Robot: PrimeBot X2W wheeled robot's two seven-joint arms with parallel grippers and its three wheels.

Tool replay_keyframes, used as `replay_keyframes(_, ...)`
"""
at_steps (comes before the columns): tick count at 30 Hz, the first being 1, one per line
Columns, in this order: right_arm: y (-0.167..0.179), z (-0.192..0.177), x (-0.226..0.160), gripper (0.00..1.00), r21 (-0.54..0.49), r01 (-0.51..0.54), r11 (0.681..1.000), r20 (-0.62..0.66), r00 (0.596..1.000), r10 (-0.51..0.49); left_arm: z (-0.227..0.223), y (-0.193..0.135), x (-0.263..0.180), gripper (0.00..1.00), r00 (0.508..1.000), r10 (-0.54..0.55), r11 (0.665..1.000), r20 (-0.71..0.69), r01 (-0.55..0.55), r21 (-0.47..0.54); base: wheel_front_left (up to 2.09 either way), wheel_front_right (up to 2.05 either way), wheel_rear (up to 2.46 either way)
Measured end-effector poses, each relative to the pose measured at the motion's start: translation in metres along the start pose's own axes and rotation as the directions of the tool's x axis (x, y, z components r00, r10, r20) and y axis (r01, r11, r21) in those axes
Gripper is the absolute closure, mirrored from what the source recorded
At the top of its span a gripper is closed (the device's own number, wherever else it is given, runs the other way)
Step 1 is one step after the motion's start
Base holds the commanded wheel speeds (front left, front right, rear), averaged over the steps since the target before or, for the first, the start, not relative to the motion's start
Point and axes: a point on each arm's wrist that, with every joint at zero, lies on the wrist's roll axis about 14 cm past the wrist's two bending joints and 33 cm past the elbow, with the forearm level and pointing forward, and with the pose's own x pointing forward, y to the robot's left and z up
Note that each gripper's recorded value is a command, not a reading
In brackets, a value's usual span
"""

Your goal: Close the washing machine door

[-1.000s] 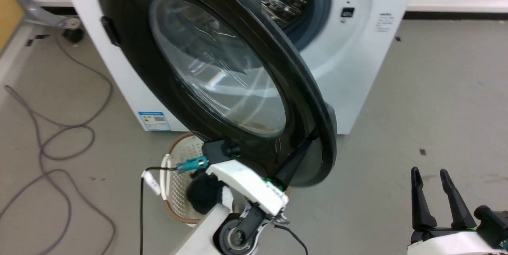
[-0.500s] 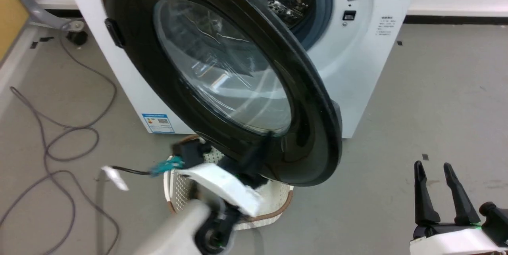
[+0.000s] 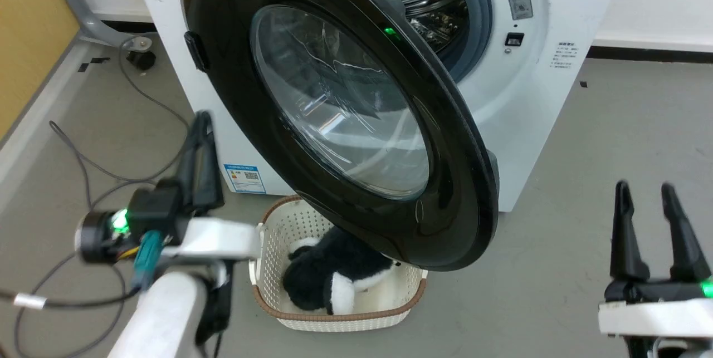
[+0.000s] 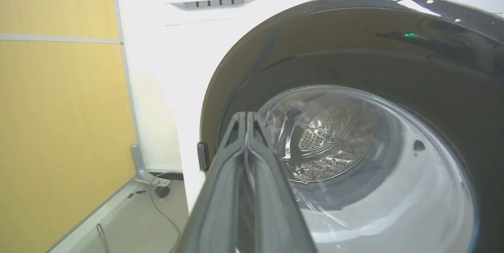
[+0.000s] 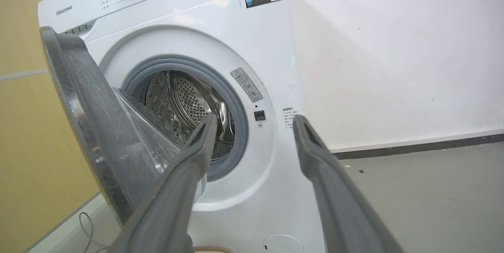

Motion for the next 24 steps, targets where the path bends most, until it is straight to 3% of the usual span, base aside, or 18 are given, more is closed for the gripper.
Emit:
replay_keyframes(1, 0.004, 0.007, 0.003, 0.00, 0.001, -0.011, 1.000, 0.022, 1.000, 0.011, 0.002, 0.009, -0.004, 0.00, 1.000, 0.025, 0.999, 0.007, -0.025, 0.032, 0.00, 0.00, 0.00)
replay_keyframes(11, 0.063, 0.065, 0.029, 0.00, 0.021, -0.185, 0.983, 0.222, 0.959, 0.176, -0.018, 0.056, -0.063, 0.00, 0.984, 0.165, 0.976, -0.071, -0.152, 0.156, 0.00, 0.00, 0.00)
replay_keyframes(12, 0.071, 0.069, 0.031, 0.13, 0.022, -0.208, 0.978, 0.238, 0.951, 0.197, -0.021, 0.058, -0.069, 0.00, 0.982, 0.168, 0.975, -0.083, -0.153, 0.163, 0.00, 0.00, 0.00)
replay_keyframes(13, 0.079, 0.073, 0.032, 0.51, 0.023, -0.233, 0.972, 0.252, 0.942, 0.219, -0.023, 0.059, -0.073, 0.00, 0.981, 0.172, 0.974, -0.094, -0.155, 0.165, 0.00, 0.00, 0.00)
replay_keyframes(14, 0.087, 0.077, 0.033, 0.79, 0.028, -0.257, 0.966, 0.265, 0.934, 0.240, -0.026, 0.060, -0.077, 0.00, 0.979, 0.176, 0.974, -0.104, -0.158, 0.161, 0.00, 0.00, 0.00)
replay_keyframes(15, 0.097, 0.079, 0.033, 1.00, 0.036, -0.285, 0.958, 0.275, 0.924, 0.264, -0.028, 0.061, -0.081, 0.00, 0.976, 0.183, 0.974, -0.114, -0.165, 0.153, 0.00, 0.00, 0.00)
replay_keyframes(19, 0.134, 0.085, 0.030, 1.00, 0.053, -0.410, 0.910, 0.293, 0.878, 0.379, -0.032, 0.064, -0.091, 0.00, 0.971, 0.196, 0.976, -0.137, -0.179, 0.126, 0.00, 0.00, 0.00)
replay_keyframes(24, 0.176, 0.059, 0.011, 1.00, 0.090, -0.576, 0.813, 0.201, 0.810, 0.551, -0.033, 0.065, -0.097, 0.00, 0.969, 0.201, 0.976, -0.144, -0.185, 0.119, 0.00, 0.00, 0.00)
